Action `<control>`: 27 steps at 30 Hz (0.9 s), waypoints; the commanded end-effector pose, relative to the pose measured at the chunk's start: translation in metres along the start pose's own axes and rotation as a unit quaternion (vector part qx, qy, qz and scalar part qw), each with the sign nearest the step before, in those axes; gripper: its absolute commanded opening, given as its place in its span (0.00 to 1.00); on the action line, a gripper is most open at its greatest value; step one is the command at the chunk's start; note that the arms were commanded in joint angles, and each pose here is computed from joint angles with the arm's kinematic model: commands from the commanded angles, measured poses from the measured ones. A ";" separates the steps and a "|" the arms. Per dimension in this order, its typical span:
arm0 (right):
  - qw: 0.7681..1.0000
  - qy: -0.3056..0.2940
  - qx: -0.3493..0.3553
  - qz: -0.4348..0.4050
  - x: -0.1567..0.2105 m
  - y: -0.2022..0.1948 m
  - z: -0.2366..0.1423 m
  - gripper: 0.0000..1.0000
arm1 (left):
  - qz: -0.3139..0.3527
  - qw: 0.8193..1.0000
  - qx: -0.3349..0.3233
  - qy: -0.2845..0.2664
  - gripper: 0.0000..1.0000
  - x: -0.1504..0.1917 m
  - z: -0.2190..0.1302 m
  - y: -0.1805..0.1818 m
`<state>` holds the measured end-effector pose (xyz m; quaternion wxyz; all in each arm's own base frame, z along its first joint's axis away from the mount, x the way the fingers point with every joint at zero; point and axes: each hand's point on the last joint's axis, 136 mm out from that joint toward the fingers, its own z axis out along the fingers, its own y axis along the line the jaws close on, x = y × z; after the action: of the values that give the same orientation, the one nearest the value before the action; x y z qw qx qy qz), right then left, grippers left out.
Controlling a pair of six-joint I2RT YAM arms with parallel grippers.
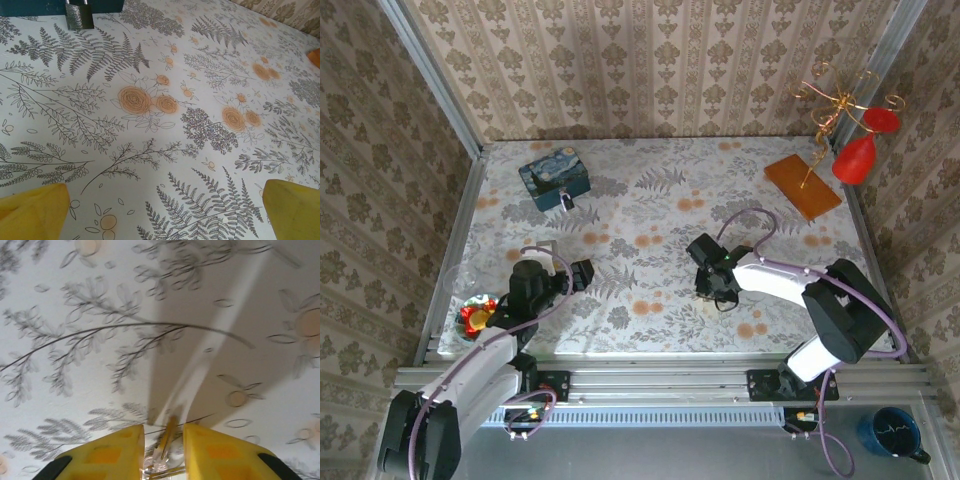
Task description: Unlock the padlock with the key
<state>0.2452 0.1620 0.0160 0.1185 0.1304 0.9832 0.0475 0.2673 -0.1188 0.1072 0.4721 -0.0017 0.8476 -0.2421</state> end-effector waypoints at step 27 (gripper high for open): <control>0.999 0.001 0.021 -0.029 0.031 0.012 -0.018 0.34 | 0.001 1.000 0.006 -0.007 1.00 -0.009 -0.005 -0.003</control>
<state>0.2181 0.1896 0.0320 0.1185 0.0924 0.9869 0.0594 0.2662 -0.1174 0.1091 0.4734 -0.0028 0.8464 -0.2437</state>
